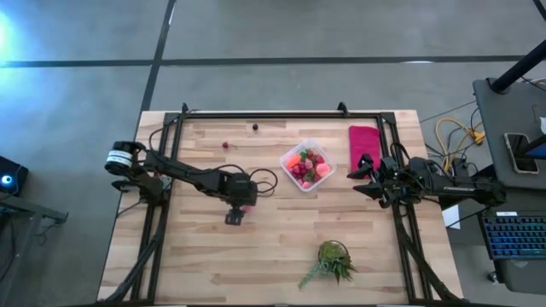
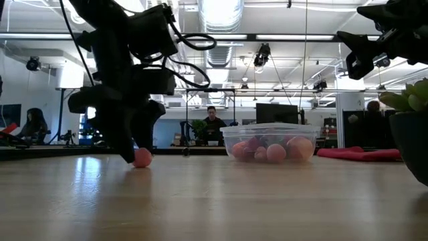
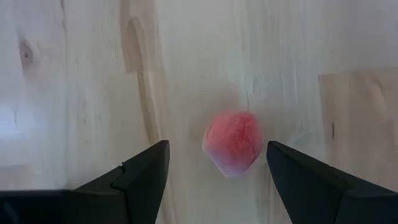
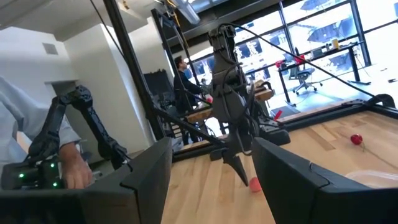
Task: Pick and placing Produce into tupperware
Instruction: Put the pink apricot into the transparent container
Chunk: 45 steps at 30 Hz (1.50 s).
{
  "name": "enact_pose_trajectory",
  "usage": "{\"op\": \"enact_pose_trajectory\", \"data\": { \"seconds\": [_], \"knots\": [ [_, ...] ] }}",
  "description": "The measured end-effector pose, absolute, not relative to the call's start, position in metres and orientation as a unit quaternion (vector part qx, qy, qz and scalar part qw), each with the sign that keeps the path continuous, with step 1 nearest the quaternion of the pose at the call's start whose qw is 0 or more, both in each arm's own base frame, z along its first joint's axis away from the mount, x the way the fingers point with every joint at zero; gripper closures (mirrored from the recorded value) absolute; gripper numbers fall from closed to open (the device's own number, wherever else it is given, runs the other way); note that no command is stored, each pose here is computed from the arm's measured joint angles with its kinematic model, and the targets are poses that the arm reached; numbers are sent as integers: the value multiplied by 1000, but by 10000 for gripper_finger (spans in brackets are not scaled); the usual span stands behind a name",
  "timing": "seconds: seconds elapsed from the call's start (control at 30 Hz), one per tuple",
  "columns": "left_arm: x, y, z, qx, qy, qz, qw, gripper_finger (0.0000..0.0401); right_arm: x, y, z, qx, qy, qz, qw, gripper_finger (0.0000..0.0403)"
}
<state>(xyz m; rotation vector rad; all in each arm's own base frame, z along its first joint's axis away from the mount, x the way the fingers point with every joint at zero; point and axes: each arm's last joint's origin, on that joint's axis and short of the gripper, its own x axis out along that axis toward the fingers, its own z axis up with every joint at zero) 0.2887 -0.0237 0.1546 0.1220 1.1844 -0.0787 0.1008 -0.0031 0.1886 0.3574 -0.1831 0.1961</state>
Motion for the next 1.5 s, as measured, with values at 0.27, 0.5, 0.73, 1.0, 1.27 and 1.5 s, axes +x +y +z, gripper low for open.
{"op": "enact_pose_trajectory", "data": {
  "seconds": [0.27, 0.5, 0.73, 1.0, 1.27, 1.5],
  "knots": [
    [294, -24, 153, 57, 541, -36, 838, 146, 101, -3, 189, 177, -91, 97, 975, 188],
    [296, -25, 143, 54, 557, -39, 828, 153, 101, -3, 189, 177, -91, 97, 975, 188],
    [299, -25, 147, 56, 553, -39, 830, 229, 101, -3, 189, 177, -91, 97, 975, 188],
    [298, -24, 148, 57, 554, -34, 830, 303, 101, -3, 188, 177, -90, 97, 975, 188],
    [302, -22, 169, 97, 525, -14, 846, 303, 101, -3, 188, 177, -90, 97, 975, 188],
    [335, -9, 237, 238, 385, 11, 892, 303, 101, -3, 188, 177, -90, 97, 975, 188]
  ]
}}
